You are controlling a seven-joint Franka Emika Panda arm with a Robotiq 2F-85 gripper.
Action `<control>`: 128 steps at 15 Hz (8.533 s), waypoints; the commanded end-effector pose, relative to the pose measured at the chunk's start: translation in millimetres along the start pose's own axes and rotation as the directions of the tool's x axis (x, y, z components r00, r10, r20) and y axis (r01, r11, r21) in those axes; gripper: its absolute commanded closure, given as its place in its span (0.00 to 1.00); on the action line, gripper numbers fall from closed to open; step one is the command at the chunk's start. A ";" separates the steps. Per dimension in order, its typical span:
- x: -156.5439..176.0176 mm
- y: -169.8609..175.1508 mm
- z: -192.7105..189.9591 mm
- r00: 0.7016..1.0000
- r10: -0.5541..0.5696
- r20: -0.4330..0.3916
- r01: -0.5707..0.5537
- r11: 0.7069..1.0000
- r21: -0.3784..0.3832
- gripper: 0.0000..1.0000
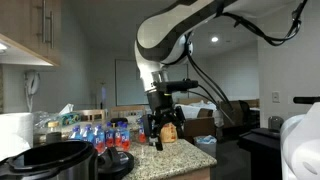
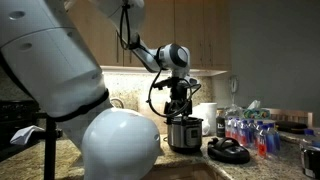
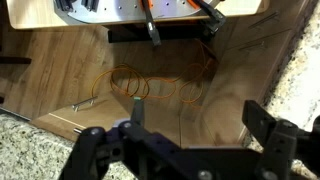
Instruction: Put the lid on the cooker
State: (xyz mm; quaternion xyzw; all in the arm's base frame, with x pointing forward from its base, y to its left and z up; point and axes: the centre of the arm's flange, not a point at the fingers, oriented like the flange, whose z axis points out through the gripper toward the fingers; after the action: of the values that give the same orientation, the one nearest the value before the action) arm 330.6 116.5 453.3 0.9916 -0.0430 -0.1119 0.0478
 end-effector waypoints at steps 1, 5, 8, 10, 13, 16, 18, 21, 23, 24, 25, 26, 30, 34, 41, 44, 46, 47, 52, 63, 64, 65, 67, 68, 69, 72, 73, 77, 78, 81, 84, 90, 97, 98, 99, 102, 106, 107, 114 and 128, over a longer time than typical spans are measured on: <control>0.0 0.0 0.0 1.000 0.000 0.000 0.000 1.000 0.000 0.00; 0.0 0.0 0.0 1.000 0.000 0.000 0.000 1.000 0.000 0.00; 0.0 0.0 0.0 1.000 0.000 0.000 0.000 1.000 0.000 0.00; 0.0 0.0 0.0 1.000 0.000 0.000 0.000 1.000 0.000 0.00; 0.0 0.0 0.0 1.000 0.000 0.000 0.000 1.000 0.000 0.00; 2.9 7.3 -4.3 0.997 0.070 -0.033 -0.070 0.998 -0.003 0.00; 25.6 25.7 -24.6 0.991 0.127 -0.047 -0.128 0.992 -0.017 0.00; 77.8 68.5 -59.1 0.965 0.246 -0.089 -0.245 0.969 0.018 0.00; 113.5 102.8 -74.0 0.948 0.308 -0.079 -0.306 0.951 0.034 0.00; 132.8 117.7 -77.7 0.939 0.337 -0.065 -0.334 0.941 0.049 0.00; 154.7 127.3 -78.0 0.928 0.369 -0.055 -0.365 0.928 0.070 0.00; 176.9 132.7 -75.1 0.916 0.399 -0.041 -0.394 0.914 0.094 0.00; 205.7 97.0 -35.4 0.943 0.330 0.034 -0.332 0.940 0.082 0.00; 207.0 94.1 -21.8 0.952 0.303 0.035 -0.305 0.950 0.066 0.00; 305.1 114.5 -11.8 0.966 0.246 0.074 -0.257 0.931 0.261 0.00; 369.1 105.2 -7.3 0.981 0.174 0.087 -0.193 0.932 0.305 0.00; 401.3 80.7 0.2 0.993 0.086 0.075 -0.106 0.938 0.330 0.00; 414.1 63.6 7.1 0.998 0.029 0.065 -0.049 0.936 0.347 0.00; 412.7 8.0 7.6 0.996 -0.019 -0.086 0.051 0.920 0.388 0.00; 439.0 49.3 42.4 0.985 -0.170 -0.039 0.169 0.874 0.455 0.00; 439.4 62.3 45.7 0.982 -0.183 -0.040 0.180 0.862 0.473 0.00; 445.7 72.0 50.3 0.973 -0.230 -0.036 0.218 0.847 0.485 0.00; 466.7 84.2 67.2 0.943 -0.331 -0.032 0.300 0.806 0.510 0.00; 480.3 83.1 81.6 0.931 -0.364 -0.032 0.323 0.779 0.537 0.00; 487.2 87.1 92.9 0.915 -0.402 -0.036 0.353 0.754 0.555 0.00; 507.3 82.9 127.2 0.857 -0.510 -0.075 0.448 0.664 0.599 0.00; 507.8 80.8 134.0 0.836 -0.541 -0.094 0.478 0.632 0.610 0.00; 488.0 89.9 121.8 0.747 -0.639 -0.184 0.581 0.492 0.649 0.00; 480.4 91.4 117.0 0.735 -0.648 -0.201 0.593 0.470 0.653 0.00; 460.5 96.2 102.2 0.717 -0.651 -0.249 0.615 0.422 0.667 0.00; 442.2 95.3 79.5 0.727 -0.619 -0.298 0.618 0.399 0.678 0.00; 447.3 88.9 60.0 0.768 -0.565 -0.302 0.578 0.406 0.708 0.00; 464.2 59.7 96.1 0.788 -0.540 -0.295 0.506 0.295 0.811 0.00; 463.7 55.7 101.3 0.794 -0.528 -0.303 0.497 0.276 0.823 0.00; 462.6 51.8 106.3 0.801 -0.513 -0.309 0.484 0.253 0.837 0.00; 458.8 39.9 113.9 0.815 -0.469 -0.340 0.466 0.183 0.865 0.00; 464.9 24.7 118.5 0.812 -0.422 -0.403 0.506 0.164 0.847 0.00; 466.9 23.0 118.8 0.818 -0.408 -0.406 0.507 0.176 0.844 0.00; 473.6 27.6 105.0 0.814 -0.458 -0.358 0.515 0.281 0.810 0.54; 448.1 7.1 58.4 0.534 -0.780 -0.327 0.720 0.215 0.660 0.90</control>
State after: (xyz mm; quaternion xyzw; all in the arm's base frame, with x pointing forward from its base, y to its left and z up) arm 743.3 47.5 270.7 0.8288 0.3415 -0.1080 -0.4300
